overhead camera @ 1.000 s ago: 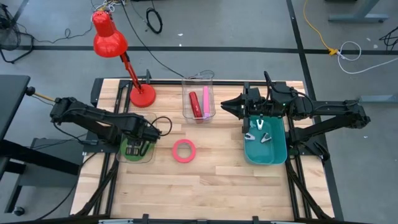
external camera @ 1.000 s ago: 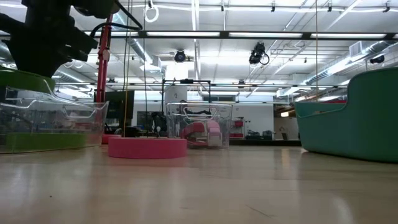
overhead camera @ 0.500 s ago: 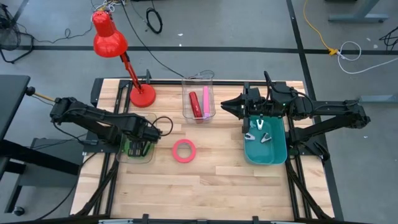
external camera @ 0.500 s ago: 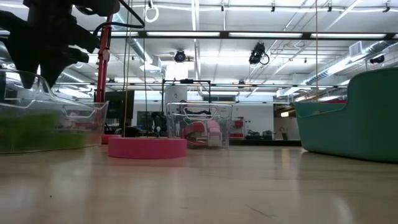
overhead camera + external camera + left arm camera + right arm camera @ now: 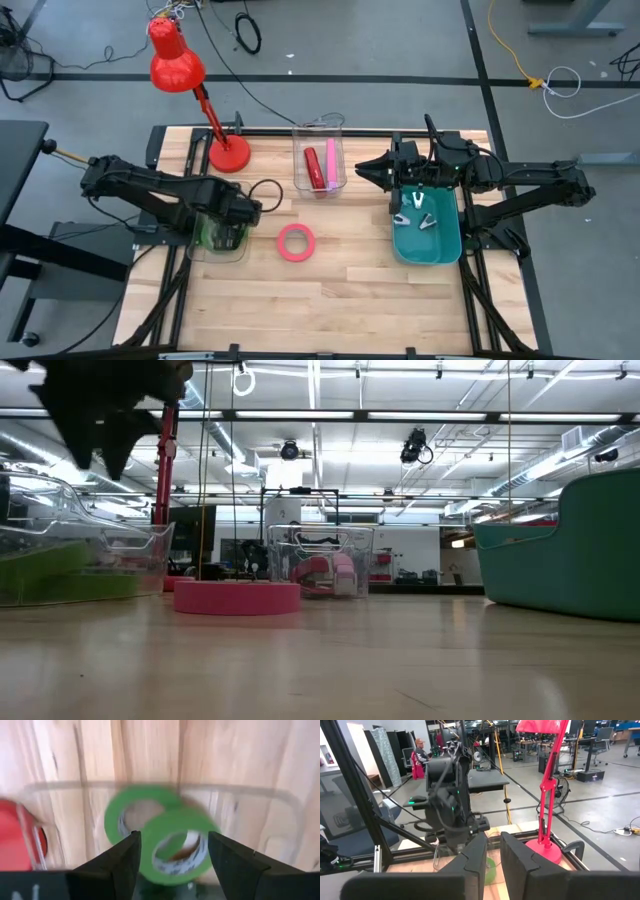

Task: Pick and place Stapler, Stapler remover, tape
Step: Put the pink tape into the left transparent bin

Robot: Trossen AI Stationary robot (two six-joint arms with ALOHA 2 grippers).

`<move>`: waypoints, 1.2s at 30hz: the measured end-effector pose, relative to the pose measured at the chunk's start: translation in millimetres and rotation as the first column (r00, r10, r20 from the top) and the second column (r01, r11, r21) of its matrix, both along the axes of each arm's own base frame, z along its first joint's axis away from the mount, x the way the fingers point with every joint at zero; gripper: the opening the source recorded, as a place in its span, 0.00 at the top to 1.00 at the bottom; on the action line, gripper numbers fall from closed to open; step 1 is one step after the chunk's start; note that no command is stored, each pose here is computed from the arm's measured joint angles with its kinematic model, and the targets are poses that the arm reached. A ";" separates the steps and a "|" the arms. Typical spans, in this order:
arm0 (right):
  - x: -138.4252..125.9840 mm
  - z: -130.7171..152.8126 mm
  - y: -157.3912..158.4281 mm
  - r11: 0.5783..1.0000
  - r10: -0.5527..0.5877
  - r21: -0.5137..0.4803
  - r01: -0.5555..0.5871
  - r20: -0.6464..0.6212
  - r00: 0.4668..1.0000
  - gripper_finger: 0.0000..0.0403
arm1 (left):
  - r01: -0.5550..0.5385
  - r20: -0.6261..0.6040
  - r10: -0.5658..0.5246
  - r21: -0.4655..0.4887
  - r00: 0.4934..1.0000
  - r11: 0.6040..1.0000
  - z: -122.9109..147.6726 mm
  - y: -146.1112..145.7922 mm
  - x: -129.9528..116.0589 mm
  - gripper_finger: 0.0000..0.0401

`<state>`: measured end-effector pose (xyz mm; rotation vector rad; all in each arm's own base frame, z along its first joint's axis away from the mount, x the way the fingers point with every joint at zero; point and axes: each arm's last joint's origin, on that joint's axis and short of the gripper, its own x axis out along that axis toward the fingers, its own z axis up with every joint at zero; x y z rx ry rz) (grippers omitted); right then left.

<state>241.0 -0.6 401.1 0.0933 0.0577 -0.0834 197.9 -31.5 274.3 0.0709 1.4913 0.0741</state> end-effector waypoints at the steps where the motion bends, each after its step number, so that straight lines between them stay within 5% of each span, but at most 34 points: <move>1: 0.1 -0.1 0.0 1.000 0.000 0.000 0.000 0.000 1.000 0.86 | 0.000 0.033 0.000 -0.003 0.999 1.000 5.3 -0.4 2.8 0.42; 7: 0.1 -0.1 0.0 1.000 0.000 0.000 0.000 0.000 1.000 0.86 | 0.024 0.301 -0.011 -0.040 0.953 0.999 34.3 -4.4 25.6 0.43; 13: 0.1 -0.1 0.0 1.000 0.000 0.000 0.000 0.000 1.000 0.86 | 0.168 0.470 -0.148 -0.001 0.870 0.986 41.0 -10.9 45.3 0.43; 18: 0.0 0.0 0.0 1.000 0.000 0.000 0.000 0.000 1.000 0.86 | 0.247 0.474 -0.236 0.039 0.848 0.968 32.9 -17.8 58.8 0.43; 36: -0.1 -1.2 0.1 1.000 0.004 -0.014 -0.004 -0.013 1.000 0.86 | 0.351 0.279 -0.339 0.008 0.898 0.936 -54.9 -57.6 116.5 0.43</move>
